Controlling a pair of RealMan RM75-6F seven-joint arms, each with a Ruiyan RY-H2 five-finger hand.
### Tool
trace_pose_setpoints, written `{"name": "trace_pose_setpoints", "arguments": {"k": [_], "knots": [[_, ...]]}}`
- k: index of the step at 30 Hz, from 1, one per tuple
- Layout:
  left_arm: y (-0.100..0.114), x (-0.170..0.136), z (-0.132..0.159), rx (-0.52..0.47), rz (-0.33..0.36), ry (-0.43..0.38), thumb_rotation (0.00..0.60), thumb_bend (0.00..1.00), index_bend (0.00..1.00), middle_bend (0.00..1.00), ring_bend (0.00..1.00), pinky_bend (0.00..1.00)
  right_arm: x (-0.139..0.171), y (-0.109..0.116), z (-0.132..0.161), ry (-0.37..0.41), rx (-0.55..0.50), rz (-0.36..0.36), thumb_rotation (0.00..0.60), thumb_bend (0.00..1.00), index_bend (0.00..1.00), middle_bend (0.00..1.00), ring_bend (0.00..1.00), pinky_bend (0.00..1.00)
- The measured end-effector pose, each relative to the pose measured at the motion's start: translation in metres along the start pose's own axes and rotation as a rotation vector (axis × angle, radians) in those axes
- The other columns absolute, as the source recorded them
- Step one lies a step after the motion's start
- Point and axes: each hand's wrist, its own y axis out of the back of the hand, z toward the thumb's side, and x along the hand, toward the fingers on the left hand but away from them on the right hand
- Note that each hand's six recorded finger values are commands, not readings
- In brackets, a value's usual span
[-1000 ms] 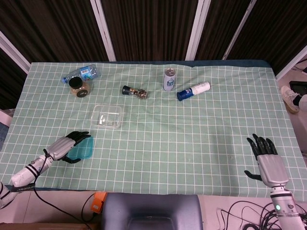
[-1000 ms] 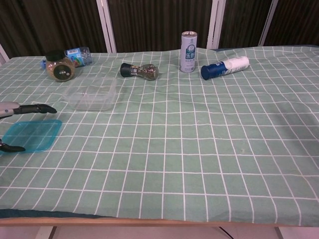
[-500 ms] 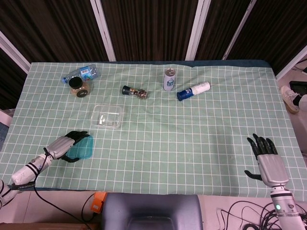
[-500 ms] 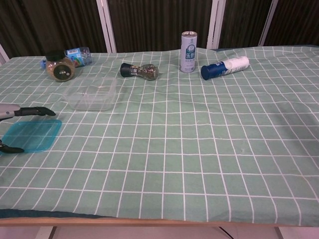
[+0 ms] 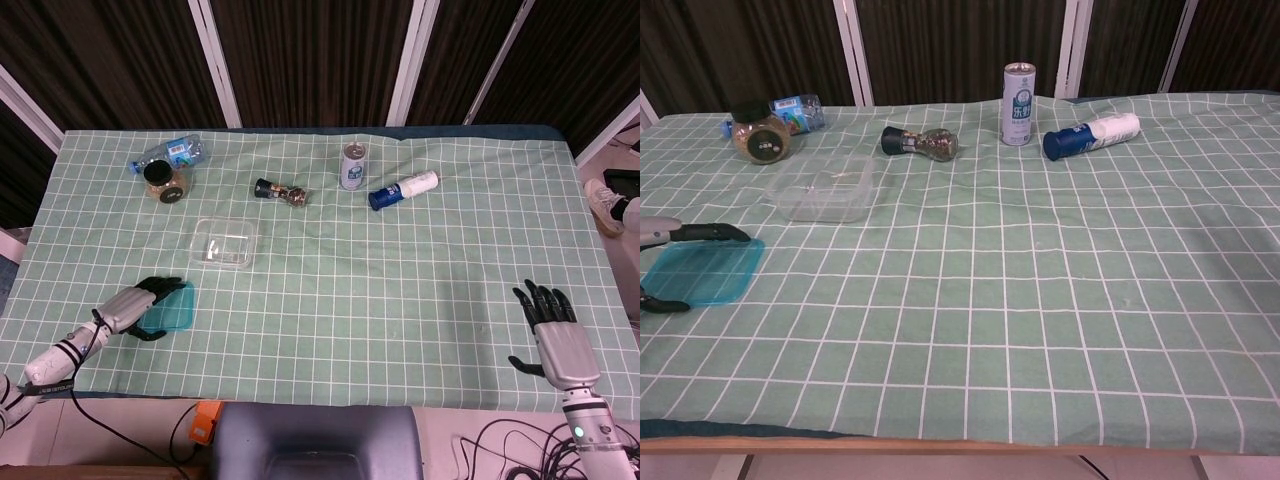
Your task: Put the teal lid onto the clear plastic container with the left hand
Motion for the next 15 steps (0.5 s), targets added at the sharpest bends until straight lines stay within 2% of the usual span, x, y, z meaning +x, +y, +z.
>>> {"name": "trace_pose_setpoints", "arguments": {"k": [10, 13, 15], "knots": [[-0.0015, -0.0001, -0.0051, -0.013, -0.020, 0.027, 0.600, 0.21, 0.00, 0.00, 0.01, 0.01, -0.0002, -0.0003, 0.0013, 0.002, 0.001, 0.002, 0.600, 0.06, 0.00, 0.00, 0.00, 0.00], [-0.0026, -0.0002, -0.0054, -0.016, -0.023, 0.029, 0.600, 0.22, 0.00, 0.01, 0.10, 0.12, -0.0009, -0.0003, 0.0014, 0.002, 0.003, 0.003, 0.600, 0.06, 0.00, 0.00, 0.00, 0.00], [-0.0020, 0.0004, -0.0053, -0.014, -0.019, 0.029, 0.600, 0.23, 0.00, 0.08, 0.20, 0.21, -0.0012, -0.0004, 0.0019, 0.003, 0.002, 0.003, 0.600, 0.06, 0.00, 0.00, 0.00, 0.00]]}}
